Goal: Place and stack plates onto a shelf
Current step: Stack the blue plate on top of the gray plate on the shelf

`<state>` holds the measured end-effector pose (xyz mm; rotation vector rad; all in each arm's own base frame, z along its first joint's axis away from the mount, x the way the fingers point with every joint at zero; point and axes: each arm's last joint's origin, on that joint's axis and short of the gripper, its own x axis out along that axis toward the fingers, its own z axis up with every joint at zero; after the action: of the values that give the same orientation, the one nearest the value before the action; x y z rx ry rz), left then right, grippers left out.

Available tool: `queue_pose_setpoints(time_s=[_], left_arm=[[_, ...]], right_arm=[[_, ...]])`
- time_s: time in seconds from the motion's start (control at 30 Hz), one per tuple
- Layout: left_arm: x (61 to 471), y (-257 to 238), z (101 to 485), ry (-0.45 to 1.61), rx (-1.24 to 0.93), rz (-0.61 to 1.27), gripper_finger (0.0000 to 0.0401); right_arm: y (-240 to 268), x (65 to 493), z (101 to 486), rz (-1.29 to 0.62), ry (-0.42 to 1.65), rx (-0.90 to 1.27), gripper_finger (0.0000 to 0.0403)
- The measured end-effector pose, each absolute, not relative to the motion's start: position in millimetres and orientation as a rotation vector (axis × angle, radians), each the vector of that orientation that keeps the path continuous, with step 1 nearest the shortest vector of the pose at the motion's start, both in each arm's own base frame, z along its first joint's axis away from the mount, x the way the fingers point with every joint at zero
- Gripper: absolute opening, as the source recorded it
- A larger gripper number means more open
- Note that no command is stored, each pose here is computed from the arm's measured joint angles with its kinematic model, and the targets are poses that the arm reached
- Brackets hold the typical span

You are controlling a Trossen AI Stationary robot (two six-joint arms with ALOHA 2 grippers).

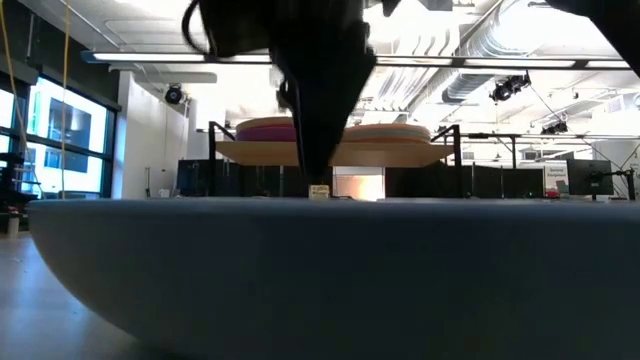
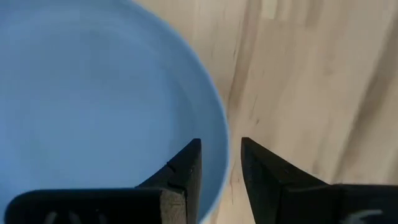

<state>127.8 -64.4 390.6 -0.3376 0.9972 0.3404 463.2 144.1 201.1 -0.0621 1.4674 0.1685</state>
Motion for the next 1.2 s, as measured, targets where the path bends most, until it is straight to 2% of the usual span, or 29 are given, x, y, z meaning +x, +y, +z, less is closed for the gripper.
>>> queue_pose_setpoints(time_s=[0.83,0.93,1.1,1.2], left_arm=[[121.5,-75.8,390.8,0.985,-0.318,0.294,0.0065],[121.0,-76.6,390.8,0.983,-0.312,0.29,0.0065],[121.0,-76.4,390.8,0.981,-0.309,0.292,0.0065],[121.0,-76.4,390.8,0.982,-0.3,0.287,0.0065]], right_arm=[[150.9,471.7,163.3,0.127,1.504,-0.07,0.009],[150.6,470.7,163.5,0.121,1.514,-0.065,0.0073],[149.5,467.9,164.0,0.112,1.548,-0.041,0.0009],[149.1,466.8,164.5,0.1,1.56,-0.022,0.001]])
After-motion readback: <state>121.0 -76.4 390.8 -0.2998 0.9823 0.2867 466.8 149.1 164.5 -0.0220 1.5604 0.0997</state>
